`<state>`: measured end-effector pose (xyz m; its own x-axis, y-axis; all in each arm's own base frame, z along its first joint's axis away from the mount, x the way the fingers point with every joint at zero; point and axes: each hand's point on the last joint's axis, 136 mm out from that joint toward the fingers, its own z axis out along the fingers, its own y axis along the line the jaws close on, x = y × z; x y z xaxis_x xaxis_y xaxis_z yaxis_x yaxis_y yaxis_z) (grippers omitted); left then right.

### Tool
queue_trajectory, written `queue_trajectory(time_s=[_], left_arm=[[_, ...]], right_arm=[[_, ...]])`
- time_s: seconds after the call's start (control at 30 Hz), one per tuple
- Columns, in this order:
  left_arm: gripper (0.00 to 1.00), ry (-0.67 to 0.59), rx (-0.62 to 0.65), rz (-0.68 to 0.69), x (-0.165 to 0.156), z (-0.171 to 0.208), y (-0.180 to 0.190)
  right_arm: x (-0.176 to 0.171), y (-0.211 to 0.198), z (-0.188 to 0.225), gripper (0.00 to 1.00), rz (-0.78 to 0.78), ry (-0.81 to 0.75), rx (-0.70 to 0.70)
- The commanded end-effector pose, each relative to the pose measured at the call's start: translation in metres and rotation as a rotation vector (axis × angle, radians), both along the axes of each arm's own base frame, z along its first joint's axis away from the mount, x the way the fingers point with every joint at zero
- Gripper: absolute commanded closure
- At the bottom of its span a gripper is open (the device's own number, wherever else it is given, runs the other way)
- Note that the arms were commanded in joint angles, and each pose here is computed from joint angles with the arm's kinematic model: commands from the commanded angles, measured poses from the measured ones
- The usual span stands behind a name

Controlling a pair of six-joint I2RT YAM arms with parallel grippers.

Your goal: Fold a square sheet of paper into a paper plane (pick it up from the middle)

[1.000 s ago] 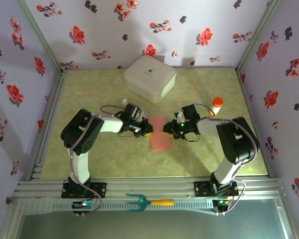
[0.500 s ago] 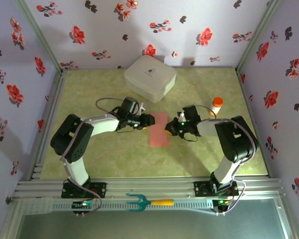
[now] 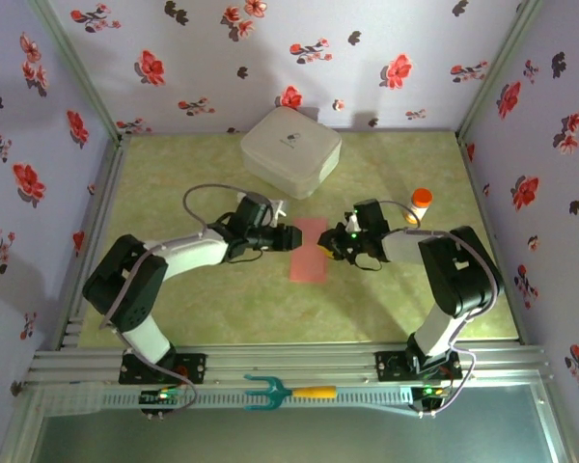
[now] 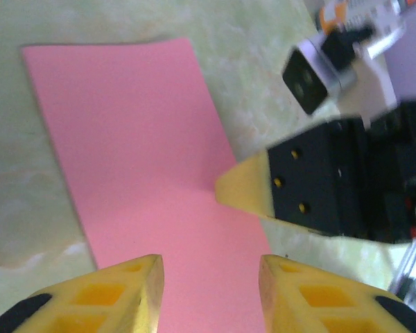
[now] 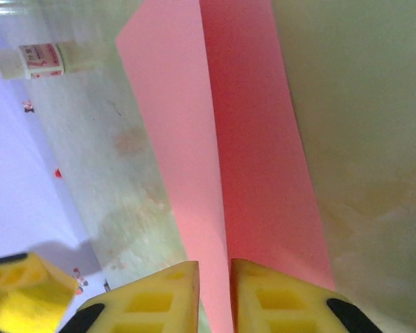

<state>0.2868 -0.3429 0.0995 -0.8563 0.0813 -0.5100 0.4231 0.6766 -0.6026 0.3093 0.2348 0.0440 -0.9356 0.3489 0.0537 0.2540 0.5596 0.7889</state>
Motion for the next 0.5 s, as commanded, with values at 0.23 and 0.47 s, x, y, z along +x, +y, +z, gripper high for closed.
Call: queue_trajectory(time_s=[0.23, 0.47], left_arm=[[0.54, -0.552, 0.263, -0.320, -0.052, -0.013, -0.042], [0.46, -0.729, 0.432, -0.423, -0.069, -0.029, -0.054]], right_arm=[[0.002, -0.001, -0.001, 0.85, 0.047, 0.013, 0.007], [0.001, -0.001, -0.002, 0.84, 0.037, 0.017, 0.014]])
